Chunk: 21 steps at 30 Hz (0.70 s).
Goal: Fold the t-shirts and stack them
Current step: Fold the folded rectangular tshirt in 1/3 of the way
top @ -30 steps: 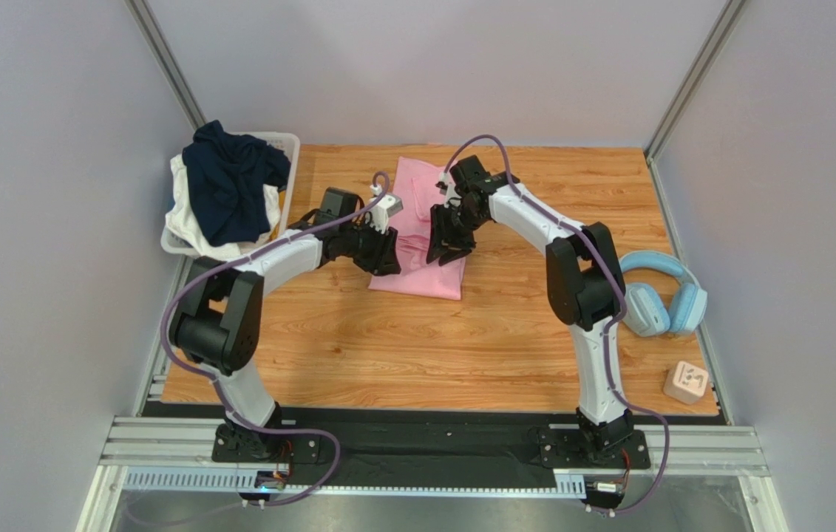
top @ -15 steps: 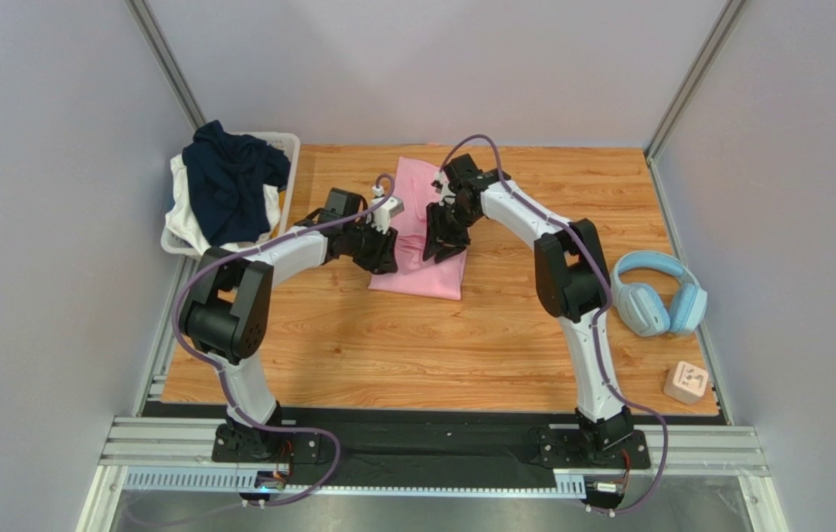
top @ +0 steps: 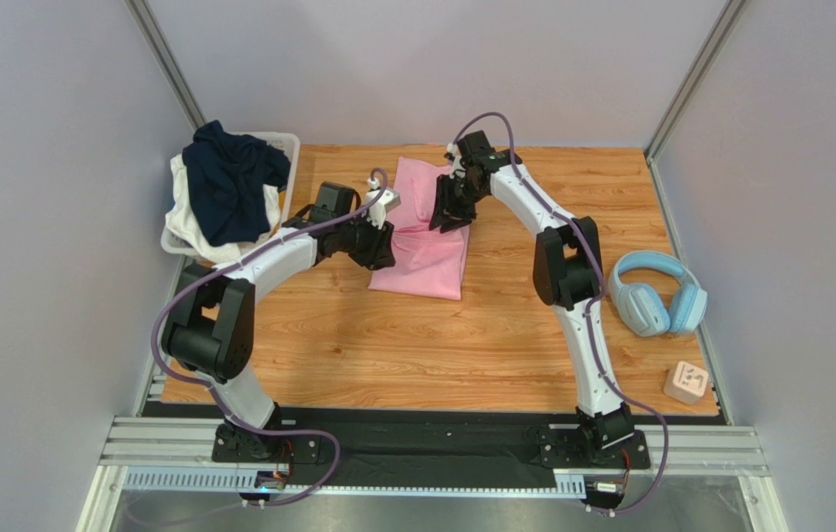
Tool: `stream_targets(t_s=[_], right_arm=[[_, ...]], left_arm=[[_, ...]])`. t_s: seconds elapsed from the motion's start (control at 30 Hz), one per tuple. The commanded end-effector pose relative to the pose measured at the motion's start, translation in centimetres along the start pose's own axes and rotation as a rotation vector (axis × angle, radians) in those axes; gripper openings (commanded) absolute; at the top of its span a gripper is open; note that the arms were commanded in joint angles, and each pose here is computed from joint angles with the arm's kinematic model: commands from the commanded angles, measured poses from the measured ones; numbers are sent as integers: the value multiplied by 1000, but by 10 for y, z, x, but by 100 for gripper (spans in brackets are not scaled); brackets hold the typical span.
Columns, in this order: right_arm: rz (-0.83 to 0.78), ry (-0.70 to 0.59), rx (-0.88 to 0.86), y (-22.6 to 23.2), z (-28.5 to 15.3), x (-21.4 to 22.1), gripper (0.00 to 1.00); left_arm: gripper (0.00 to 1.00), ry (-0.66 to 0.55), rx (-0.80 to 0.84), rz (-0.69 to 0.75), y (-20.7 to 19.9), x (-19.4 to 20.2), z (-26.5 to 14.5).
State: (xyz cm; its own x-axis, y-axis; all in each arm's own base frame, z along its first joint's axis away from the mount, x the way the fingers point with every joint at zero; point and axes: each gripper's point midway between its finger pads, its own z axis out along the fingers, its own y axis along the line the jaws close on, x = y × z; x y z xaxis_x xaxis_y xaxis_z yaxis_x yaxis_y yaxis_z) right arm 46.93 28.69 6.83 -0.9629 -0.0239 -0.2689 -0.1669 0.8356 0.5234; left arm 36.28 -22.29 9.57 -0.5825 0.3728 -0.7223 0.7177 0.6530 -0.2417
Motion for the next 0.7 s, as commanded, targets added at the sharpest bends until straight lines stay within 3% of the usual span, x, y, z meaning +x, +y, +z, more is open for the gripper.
stream_targets(t_s=[0.0,0.2,0.37,0.4,0.57,0.67], right_arm=[[20,-67,3,-19,-5,-31,37],[0,-139,-8,-30,-6,-60,40],[8,-225,-13,-20,-44,-81,39],[-19,-278,4,-9,-68,-88,40],[-81,-278,-150,59,-113,-60,43],[-126,-186,-227,92,-100,-22,44]], left_arm=[[43,-67,26,62,-18,-22,-31],[43,-81,41,61,-32,-26,-51],[43,-119,12,67,-35,-39,-79],[43,-142,7,65,-38,-44,-88],[43,-249,-34,82,-44,-72,-133],[44,-308,-117,121,-45,-84,-161]])
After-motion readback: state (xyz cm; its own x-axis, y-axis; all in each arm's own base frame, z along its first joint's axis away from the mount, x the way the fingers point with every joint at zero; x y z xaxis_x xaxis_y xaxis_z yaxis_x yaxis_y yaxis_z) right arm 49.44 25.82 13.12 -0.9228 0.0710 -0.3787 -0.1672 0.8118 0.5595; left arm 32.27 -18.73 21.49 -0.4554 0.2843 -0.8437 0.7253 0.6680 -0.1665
